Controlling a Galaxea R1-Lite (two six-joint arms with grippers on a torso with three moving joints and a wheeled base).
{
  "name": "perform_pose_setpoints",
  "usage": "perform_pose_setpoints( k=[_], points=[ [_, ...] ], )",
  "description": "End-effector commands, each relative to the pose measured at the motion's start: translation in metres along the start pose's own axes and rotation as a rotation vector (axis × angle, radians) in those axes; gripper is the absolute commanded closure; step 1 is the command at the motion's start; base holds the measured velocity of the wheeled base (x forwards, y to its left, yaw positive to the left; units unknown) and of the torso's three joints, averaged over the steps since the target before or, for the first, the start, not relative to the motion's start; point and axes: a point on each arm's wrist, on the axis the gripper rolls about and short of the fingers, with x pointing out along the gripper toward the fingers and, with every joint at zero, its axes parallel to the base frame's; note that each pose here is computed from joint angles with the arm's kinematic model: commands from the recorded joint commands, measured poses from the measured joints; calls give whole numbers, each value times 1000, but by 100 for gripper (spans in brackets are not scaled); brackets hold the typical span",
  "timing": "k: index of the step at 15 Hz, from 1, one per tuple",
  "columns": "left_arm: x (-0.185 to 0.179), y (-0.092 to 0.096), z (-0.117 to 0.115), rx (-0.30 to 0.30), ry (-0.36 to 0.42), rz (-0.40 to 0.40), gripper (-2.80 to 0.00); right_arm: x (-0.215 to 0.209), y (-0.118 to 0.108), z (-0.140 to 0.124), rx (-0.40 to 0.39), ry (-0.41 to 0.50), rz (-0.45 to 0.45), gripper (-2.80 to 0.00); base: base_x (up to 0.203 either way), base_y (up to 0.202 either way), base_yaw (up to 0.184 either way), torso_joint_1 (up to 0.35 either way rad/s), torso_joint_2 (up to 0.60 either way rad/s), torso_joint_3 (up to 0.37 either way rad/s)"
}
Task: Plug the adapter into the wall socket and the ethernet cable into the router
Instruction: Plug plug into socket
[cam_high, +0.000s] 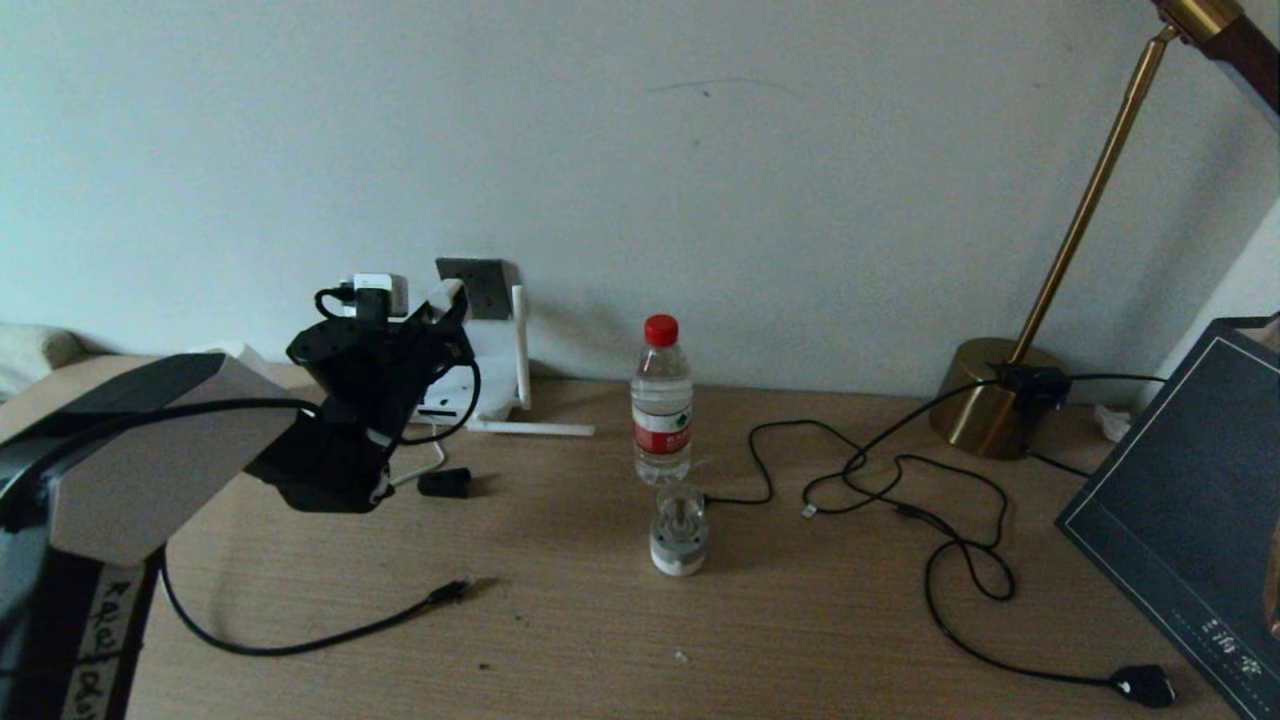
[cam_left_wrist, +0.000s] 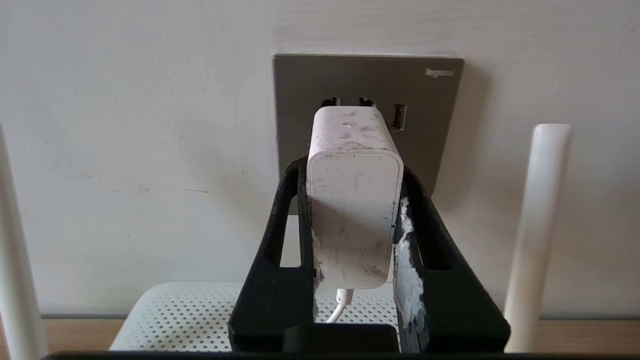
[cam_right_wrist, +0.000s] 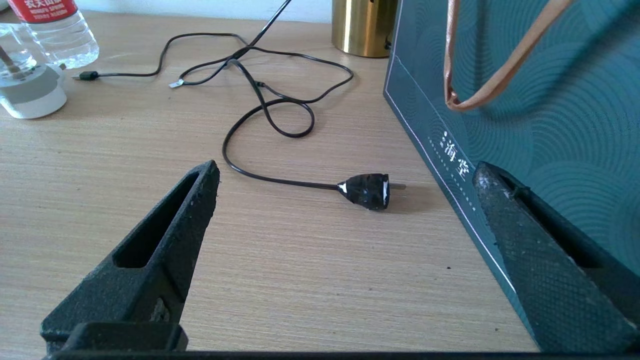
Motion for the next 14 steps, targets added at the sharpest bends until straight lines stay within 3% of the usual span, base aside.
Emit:
perform_pose_setpoints(
  k=[1, 14],
  points=[
    [0, 0, 0, 0, -7, -1, 0, 0, 0, 0, 0, -1, 0, -280, 0, 0, 0, 0, 0, 0],
    [5, 0, -5, 2, -12, -6, 0, 0, 0, 0, 0, -1, 0, -280, 0, 0, 0, 0, 0, 0]
  ],
)
